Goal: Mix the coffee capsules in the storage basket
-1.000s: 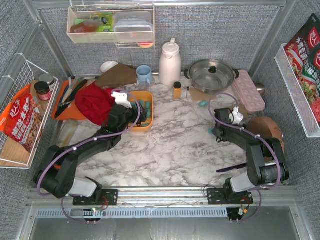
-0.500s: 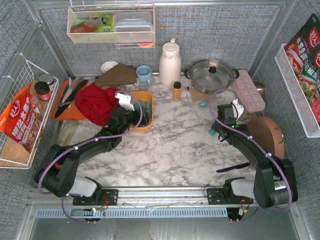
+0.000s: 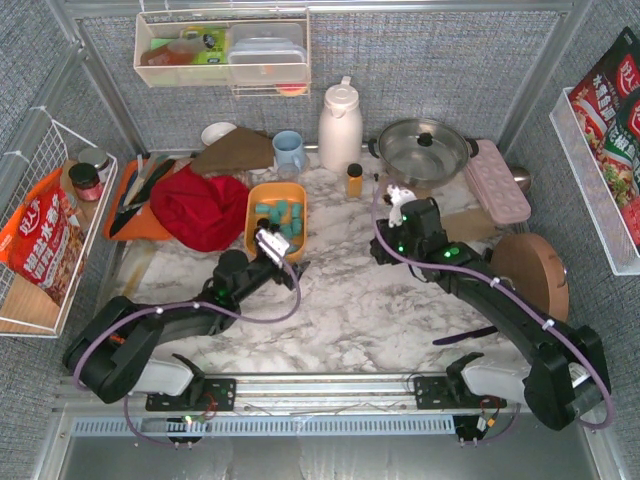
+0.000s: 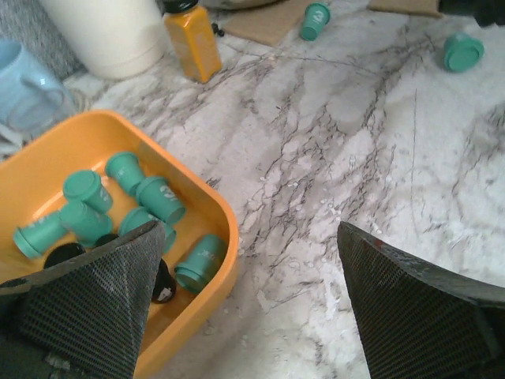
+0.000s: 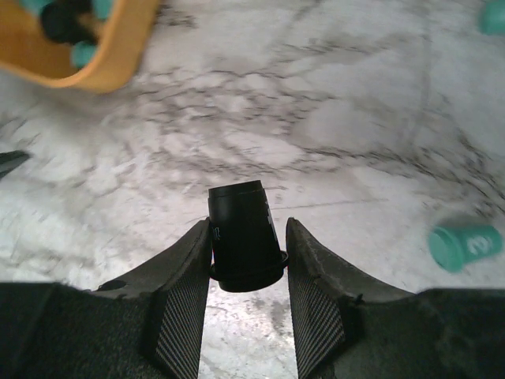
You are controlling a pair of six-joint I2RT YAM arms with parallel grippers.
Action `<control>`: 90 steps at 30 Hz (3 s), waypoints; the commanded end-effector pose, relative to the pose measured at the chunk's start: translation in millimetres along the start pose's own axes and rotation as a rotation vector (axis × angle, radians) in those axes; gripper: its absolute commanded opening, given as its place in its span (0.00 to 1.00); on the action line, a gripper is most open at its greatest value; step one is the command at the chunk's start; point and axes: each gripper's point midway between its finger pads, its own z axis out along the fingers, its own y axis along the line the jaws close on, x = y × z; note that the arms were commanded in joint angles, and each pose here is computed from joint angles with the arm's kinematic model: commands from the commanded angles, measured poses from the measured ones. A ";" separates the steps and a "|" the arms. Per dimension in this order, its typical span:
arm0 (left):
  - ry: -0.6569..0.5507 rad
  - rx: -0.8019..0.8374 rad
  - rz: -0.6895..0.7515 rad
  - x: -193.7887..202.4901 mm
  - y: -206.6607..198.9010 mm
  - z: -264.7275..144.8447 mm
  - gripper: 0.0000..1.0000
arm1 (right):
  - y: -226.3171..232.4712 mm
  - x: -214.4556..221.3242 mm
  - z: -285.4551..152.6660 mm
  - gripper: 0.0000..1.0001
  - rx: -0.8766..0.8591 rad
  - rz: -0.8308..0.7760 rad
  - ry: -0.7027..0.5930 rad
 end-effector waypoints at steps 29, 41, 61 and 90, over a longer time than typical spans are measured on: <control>-0.385 0.380 0.676 -31.7 -102.2 -3.1 0.82 | 141.9 35.5 -15.5 0.24 -0.567 -0.358 0.245; -0.345 0.369 0.771 -25.9 -109.0 4.5 0.61 | 143.4 43.2 -22.6 0.26 -0.585 -0.377 0.285; -0.373 0.262 0.753 -31.0 -96.3 1.5 0.27 | 137.6 37.2 -31.7 0.60 -0.565 -0.403 0.284; 0.097 -0.529 -0.287 11.0 83.4 29.6 0.38 | -101.1 8.3 -6.6 0.71 0.638 0.100 -0.056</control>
